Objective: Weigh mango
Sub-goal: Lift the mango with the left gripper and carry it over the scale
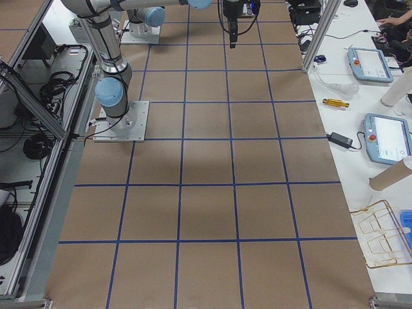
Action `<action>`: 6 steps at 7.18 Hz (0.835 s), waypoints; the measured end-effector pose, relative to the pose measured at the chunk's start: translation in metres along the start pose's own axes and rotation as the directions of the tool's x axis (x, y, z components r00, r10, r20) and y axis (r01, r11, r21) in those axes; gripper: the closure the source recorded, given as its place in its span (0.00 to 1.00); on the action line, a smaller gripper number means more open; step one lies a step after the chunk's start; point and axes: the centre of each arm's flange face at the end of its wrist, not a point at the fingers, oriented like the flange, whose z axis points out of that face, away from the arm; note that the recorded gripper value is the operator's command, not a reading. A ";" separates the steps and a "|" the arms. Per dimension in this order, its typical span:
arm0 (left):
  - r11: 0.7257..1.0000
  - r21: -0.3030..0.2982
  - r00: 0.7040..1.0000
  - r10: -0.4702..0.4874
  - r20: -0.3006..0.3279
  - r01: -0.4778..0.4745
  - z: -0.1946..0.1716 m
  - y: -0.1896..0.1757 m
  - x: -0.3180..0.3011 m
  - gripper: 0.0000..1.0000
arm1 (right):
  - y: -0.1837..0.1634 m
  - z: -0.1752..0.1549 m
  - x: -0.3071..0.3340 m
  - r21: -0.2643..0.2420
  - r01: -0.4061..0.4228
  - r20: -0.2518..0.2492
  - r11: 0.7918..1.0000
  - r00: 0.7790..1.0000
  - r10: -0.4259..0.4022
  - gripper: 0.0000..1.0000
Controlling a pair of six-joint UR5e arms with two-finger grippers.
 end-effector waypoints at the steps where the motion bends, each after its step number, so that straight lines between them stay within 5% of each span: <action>1: 1.000 0.003 1.000 -0.002 -0.005 0.002 -0.012 -0.025 0.002 1.00 | 0.000 0.000 0.000 0.001 0.000 0.000 1.000 1.000 0.000 0.00; 6: 1.000 0.016 1.000 0.019 -0.008 -0.019 0.001 -0.181 -0.010 1.00 | 0.000 0.000 0.000 0.000 0.000 0.001 1.000 1.000 0.000 0.00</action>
